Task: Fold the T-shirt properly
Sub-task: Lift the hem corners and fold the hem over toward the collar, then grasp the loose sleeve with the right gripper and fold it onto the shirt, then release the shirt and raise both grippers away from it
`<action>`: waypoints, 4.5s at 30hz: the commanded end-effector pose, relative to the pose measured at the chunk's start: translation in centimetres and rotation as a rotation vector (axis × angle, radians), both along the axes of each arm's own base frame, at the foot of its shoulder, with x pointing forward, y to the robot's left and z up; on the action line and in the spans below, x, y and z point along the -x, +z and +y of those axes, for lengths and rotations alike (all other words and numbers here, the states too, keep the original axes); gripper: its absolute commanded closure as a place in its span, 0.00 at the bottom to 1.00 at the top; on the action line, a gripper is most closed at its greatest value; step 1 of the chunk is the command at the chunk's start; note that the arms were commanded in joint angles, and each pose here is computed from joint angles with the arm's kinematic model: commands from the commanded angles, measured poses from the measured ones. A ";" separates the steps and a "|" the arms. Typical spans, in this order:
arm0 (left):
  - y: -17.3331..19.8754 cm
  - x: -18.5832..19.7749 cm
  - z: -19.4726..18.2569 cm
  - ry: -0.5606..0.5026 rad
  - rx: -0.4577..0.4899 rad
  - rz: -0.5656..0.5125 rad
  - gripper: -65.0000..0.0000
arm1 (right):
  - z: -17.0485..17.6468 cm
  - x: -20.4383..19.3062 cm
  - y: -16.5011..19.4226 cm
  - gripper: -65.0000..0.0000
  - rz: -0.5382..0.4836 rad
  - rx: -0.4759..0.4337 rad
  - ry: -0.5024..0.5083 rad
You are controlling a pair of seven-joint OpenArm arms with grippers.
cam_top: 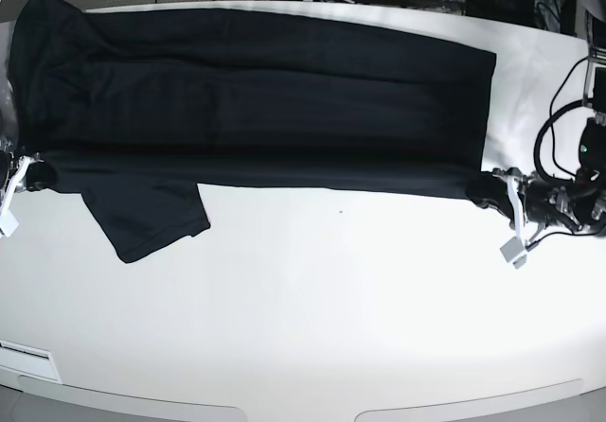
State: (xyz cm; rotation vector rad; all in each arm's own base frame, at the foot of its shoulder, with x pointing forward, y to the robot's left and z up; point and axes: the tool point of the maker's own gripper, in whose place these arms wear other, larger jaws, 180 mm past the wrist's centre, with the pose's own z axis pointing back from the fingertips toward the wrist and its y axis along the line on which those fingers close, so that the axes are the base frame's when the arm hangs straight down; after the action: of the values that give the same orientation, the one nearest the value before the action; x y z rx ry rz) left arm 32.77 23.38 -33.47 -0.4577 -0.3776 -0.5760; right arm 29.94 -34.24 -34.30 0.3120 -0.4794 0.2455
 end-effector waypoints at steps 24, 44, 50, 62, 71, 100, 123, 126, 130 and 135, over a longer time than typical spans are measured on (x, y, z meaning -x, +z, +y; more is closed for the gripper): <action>-2.3 1.4 2.2 0.112 -0.062 0.032 0.42 | 5.2 -4.7 6.4 0.37 -0.290 -0.140 0.077; -2.4 2.2 2.0 0.099 -0.054 0.076 0.42 | 5.9 -8.6 -0.6 0.37 -0.368 0.083 -0.192; -2.3 2.1 1.8 0.100 -0.043 0.074 0.42 | 5.7 -8.5 -3.1 0.37 -0.302 0.013 -0.222; -2.3 2.1 1.8 0.100 -0.040 0.071 0.42 | 11.0 -9.8 0.4 0.75 -0.286 -0.295 -0.059; -2.2 2.0 1.6 0.089 -0.035 0.061 0.42 | 15.5 -7.8 6.6 1.00 -0.244 -0.511 0.154; -2.2 2.0 1.6 0.089 -0.032 0.061 0.42 | 20.7 14.1 5.5 1.00 -0.037 -0.224 0.692; -1.8 1.9 2.8 0.096 -0.063 0.055 0.42 | 14.8 14.7 4.1 1.00 0.091 0.048 0.729; -1.7 1.9 2.8 0.097 -0.063 0.053 0.42 | 14.7 15.4 3.3 1.00 0.117 0.046 0.716; -1.4 1.6 3.0 0.098 -0.066 0.045 0.42 | 10.7 15.6 1.0 1.00 0.195 0.225 0.671; -0.5 0.8 3.3 0.102 -0.069 0.019 0.42 | 8.5 14.4 -0.1 1.00 0.182 0.294 0.602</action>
State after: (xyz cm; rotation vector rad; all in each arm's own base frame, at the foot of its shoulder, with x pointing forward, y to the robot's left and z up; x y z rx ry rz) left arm 31.21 25.23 -35.13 -0.4207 -0.3390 -0.4864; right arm 15.02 -24.84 -35.01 0.2224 -0.1559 0.8416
